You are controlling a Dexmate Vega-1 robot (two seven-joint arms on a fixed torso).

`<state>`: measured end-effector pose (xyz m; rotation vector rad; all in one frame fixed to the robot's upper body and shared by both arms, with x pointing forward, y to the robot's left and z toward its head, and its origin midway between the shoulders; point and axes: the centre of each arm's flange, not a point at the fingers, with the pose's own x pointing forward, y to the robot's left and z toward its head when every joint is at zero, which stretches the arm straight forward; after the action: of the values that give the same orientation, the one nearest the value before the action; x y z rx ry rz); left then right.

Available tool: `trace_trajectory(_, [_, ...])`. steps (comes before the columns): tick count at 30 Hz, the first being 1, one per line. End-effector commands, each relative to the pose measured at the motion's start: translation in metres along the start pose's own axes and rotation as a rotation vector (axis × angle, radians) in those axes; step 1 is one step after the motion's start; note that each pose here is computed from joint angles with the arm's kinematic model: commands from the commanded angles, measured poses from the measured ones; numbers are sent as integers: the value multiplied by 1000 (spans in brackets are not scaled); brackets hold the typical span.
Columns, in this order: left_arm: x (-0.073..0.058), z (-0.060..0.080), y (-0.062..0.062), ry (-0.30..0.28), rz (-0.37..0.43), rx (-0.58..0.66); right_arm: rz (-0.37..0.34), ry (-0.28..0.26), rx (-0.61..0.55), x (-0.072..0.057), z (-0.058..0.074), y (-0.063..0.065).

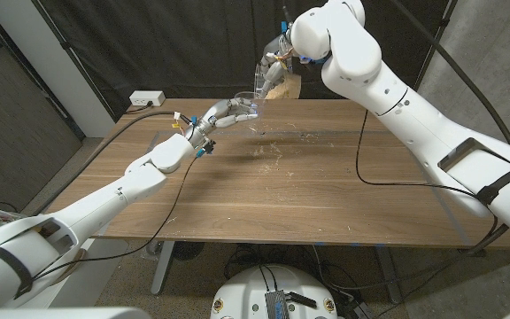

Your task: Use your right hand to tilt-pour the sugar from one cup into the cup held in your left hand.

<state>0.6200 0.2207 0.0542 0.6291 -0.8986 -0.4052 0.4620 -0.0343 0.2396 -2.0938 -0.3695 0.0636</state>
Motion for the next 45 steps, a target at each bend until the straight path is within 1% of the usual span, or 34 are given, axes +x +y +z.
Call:
trace_trajectory(1, [-3, -1, 3, 3, 5, 0, 3, 12, -104, 6, 7, -5])
trace_trajectory(10, [-7, 4, 3, -9, 14, 6, -1, 22, -134, 6, 6, -4])
trace_trajectory(14, [-7, 4, 3, -10, 13, 1, -4, 30, -177, 6, 8, -3])
trace_trajectory(18, [-8, 5, 2, -12, 11, 1, -3, 50, -240, 6, 10, -4])
trace_trajectory(20, [-8, 5, 2, -11, 13, -1, 4, 44, -225, 6, 11, -5])
trace_trajectory(28, [-11, 4, 4, -5, 20, 0, -3, 40, -269, 5, 13, -3])
trace_trajectory(35, [-11, 2, 8, 0, 32, 3, -3, 44, -282, 4, 15, -5])
trace_trajectory(45, [-11, 3, 11, -3, 35, 9, -17, 48, -330, 1, 18, -6])
